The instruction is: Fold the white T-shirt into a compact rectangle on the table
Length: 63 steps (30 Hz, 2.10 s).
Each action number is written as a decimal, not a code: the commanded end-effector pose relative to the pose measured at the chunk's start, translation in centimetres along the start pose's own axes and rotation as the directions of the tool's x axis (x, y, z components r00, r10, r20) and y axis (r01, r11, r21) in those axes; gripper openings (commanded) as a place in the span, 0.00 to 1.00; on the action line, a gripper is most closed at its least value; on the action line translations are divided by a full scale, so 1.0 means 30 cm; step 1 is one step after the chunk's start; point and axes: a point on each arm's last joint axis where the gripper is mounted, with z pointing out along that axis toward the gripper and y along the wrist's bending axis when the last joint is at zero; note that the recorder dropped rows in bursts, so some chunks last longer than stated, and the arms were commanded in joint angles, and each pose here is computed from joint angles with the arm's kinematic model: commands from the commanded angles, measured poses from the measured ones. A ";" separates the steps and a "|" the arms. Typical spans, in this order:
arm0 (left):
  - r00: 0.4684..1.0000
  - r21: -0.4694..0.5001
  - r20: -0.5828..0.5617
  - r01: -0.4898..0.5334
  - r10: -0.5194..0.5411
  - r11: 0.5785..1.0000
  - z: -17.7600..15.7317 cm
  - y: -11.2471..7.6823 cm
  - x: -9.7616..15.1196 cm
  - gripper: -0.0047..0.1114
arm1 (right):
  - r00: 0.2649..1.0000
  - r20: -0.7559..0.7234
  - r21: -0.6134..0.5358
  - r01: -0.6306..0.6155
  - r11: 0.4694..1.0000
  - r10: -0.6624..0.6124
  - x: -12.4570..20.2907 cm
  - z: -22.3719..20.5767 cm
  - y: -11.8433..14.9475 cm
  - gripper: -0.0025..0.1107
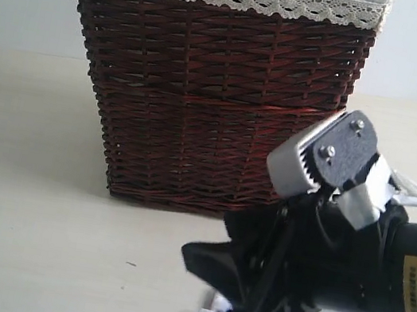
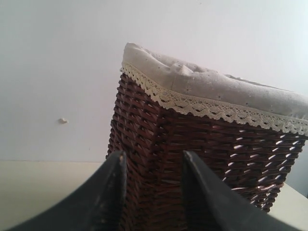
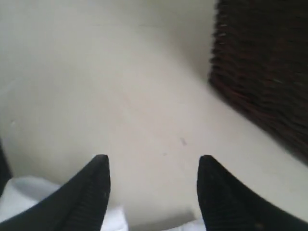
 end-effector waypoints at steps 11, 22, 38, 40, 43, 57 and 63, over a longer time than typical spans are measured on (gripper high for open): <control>1.000 0.008 -0.012 0.018 -0.018 1.000 0.006 0.001 0.007 0.37 | 0.999 0.031 0.382 -0.034 0.924 0.024 -0.086 0.142 -0.146 0.21; 0.999 0.010 -0.036 -0.011 0.012 1.000 0.010 0.003 0.014 0.04 | 0.994 0.104 0.522 -0.036 0.852 -0.022 -0.303 0.360 -0.281 0.02; 0.999 0.013 -0.035 -0.037 0.038 0.999 0.010 0.002 0.014 0.04 | 0.969 0.211 0.512 -0.222 0.830 0.129 -0.416 0.434 -0.735 0.02; 0.999 0.014 -0.035 -0.039 0.040 0.999 0.010 0.002 0.014 0.04 | 0.970 0.202 0.449 -0.216 0.867 0.137 -0.424 0.444 -0.723 0.02; 0.999 0.014 -0.035 -0.039 0.040 0.999 0.010 0.002 0.014 0.04 | 0.973 0.194 0.334 -0.185 0.924 0.125 -0.456 0.424 -0.669 0.02; 0.999 0.035 -0.031 -0.034 0.035 0.999 0.010 -0.004 0.013 0.04 | 0.948 0.317 0.160 -0.031 0.987 -0.022 -0.530 -0.025 -0.370 0.11; 0.997 0.039 -0.062 -0.032 0.034 0.999 0.009 -0.005 0.023 0.04 | 0.931 0.322 0.849 -0.203 0.487 -0.174 -0.482 -0.287 -0.521 0.11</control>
